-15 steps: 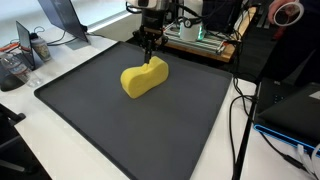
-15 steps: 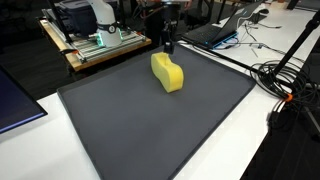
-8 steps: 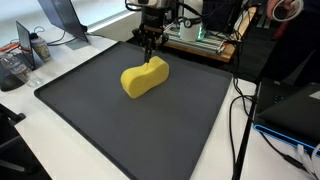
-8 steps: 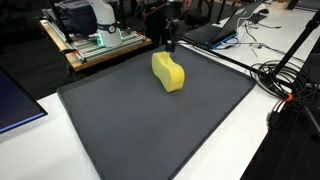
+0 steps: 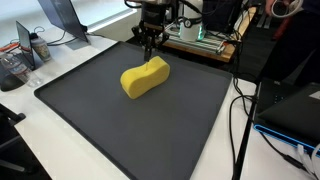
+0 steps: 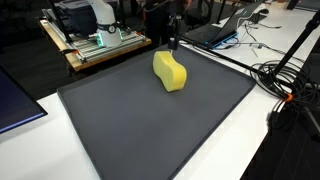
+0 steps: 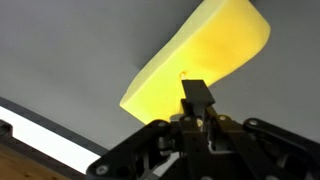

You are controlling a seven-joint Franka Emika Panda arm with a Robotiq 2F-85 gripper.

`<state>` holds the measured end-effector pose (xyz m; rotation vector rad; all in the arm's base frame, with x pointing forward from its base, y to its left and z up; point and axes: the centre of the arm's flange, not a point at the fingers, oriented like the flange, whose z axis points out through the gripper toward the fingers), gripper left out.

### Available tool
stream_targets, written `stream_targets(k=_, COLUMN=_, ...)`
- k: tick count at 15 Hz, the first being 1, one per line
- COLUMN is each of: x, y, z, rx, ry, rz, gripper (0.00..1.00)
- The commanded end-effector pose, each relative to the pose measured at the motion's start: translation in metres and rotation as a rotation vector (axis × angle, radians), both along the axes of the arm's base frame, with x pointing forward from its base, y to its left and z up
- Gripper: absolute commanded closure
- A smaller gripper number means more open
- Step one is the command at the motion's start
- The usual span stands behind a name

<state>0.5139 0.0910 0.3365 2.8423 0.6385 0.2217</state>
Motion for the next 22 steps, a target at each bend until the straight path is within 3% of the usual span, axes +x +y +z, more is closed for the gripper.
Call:
stream_targets(k=1, x=0.002, y=0.004, z=0.014, rx=-0.004, ry=0.009, rz=0.01, gripper=0.97)
stream_targets(k=14, x=0.0, y=0.015, z=0.034, rx=-0.017, ry=0.015, rz=0.004, gripper=0.97)
stream_targets(k=22, x=-0.01, y=0.068, z=0.046, rx=-0.109, ry=-0.04, rz=0.018, gripper=0.97)
